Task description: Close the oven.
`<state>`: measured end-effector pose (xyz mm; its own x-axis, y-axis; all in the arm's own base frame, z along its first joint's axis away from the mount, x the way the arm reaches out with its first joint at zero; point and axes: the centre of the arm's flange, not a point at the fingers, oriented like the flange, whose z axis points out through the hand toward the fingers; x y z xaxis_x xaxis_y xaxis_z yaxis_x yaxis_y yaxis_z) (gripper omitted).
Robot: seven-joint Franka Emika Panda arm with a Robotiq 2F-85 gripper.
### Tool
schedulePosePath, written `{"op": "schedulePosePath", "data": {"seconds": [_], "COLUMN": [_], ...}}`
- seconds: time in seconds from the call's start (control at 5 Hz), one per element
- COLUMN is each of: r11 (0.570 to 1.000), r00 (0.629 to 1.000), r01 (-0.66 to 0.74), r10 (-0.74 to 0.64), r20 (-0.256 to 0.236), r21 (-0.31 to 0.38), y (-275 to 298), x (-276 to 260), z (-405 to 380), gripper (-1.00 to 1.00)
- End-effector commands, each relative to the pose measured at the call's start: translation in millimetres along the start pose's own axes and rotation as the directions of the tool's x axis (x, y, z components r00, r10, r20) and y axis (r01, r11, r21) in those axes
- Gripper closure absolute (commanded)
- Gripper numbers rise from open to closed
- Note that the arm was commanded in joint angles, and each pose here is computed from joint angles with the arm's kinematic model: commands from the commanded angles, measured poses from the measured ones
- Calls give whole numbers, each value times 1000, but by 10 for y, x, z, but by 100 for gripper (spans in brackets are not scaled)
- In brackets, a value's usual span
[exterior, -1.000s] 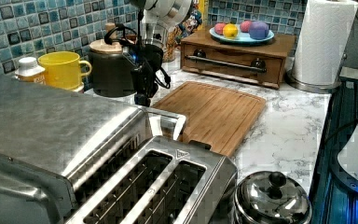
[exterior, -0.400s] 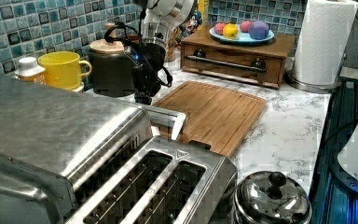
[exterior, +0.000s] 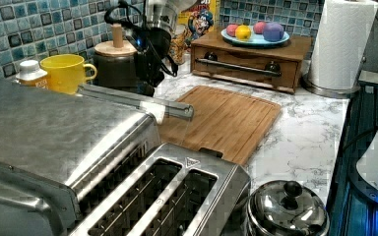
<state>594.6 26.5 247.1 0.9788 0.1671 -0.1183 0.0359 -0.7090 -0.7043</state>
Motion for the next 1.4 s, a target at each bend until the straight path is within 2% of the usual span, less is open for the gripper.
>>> {"op": "schedulePosePath", "data": {"seconds": [0.2,0.6,0.8,1.0,1.2,1.4], "r11": [855,739,583,627,685,821], "r00": [955,961,932,934,885,874], "r01": [293,209,103,71,-17,103], "r10": [-286,-277,-339,-316,-329,-344], "r20": [83,-6,-127,-169,-330,-342], "r21": [-428,-640,-806,-776,-728,-562], "y": [-2464,-2836,-3180,-3156,-3309,-3559], "x": [-405,-549,-719,-705,-941,-1298], "z": [1221,1130,1275,1032,656,51], "gripper": [100,100,100,100,100,100]}}
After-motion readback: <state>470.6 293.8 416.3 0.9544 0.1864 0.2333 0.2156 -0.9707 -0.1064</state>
